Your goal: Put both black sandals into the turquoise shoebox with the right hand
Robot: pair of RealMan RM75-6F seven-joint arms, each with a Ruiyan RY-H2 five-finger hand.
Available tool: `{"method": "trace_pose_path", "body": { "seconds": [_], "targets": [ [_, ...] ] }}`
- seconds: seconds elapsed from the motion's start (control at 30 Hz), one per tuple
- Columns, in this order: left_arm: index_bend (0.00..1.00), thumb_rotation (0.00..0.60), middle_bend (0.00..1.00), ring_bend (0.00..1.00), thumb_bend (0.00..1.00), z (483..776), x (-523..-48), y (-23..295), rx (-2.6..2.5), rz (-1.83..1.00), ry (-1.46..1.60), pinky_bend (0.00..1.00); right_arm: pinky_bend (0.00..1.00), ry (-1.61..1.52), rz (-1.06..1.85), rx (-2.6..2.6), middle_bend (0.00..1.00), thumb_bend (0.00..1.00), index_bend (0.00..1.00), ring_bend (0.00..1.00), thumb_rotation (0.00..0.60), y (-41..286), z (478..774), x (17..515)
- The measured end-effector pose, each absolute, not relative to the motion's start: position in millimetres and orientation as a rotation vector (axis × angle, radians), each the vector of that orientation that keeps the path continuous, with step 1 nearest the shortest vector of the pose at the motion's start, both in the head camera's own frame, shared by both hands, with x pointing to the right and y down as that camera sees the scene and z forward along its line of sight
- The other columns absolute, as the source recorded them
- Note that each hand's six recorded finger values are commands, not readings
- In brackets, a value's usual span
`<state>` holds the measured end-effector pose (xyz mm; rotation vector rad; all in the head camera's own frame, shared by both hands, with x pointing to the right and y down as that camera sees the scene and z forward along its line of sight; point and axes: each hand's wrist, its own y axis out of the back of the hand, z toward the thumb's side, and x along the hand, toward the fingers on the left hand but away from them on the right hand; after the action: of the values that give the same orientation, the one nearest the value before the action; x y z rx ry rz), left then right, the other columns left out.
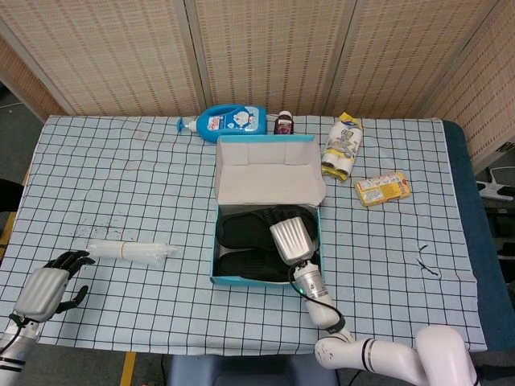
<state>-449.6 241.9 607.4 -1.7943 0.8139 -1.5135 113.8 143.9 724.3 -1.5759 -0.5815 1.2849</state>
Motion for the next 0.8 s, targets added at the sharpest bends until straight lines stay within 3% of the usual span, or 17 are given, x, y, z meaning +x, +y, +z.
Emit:
{"method": "trace_pose_path", "body": {
  "seconds": [0.43, 0.5, 0.6, 0.7, 0.8],
  "targets": [
    [0.28, 0.6, 0.19, 0.17, 0.4, 609, -450, 242, -1.795, -1.519, 0.809, 0.35, 0.53, -0.464, 1.417, -1.518, 0.55, 0.0, 0.54, 0.4, 0.6, 149, 742, 131],
    [0.28, 0.6, 0.19, 0.17, 0.4, 609, -450, 242, -1.795, -1.519, 0.809, 0.35, 0.53, -0.459, 1.43, -1.514, 0.54, 0.0, 0.51, 0.36, 0.6, 148, 743, 132],
    [0.28, 0.6, 0.19, 0.17, 0.4, 609, -450, 242, -1.796, -1.519, 0.809, 0.35, 0.52, -0.479, 1.409, -1.519, 0.45, 0.0, 0.44, 0.25, 0.6, 146, 739, 130],
    [0.28, 0.6, 0.19, 0.17, 0.4, 610, -450, 242, -1.797, -1.52, 0.809, 0.35, 0.41, -0.533, 1.362, -1.547, 0.33, 0.0, 0.34, 0.14, 0.6, 143, 733, 127],
    [0.28, 0.6, 0.19, 0.17, 0.4, 610, -450, 242, -1.797, -1.52, 0.809, 0.35, 0.23, -0.602, 1.305, -1.595, 0.21, 0.0, 0.21, 0.02, 0.6, 139, 724, 124]
  ]
}}
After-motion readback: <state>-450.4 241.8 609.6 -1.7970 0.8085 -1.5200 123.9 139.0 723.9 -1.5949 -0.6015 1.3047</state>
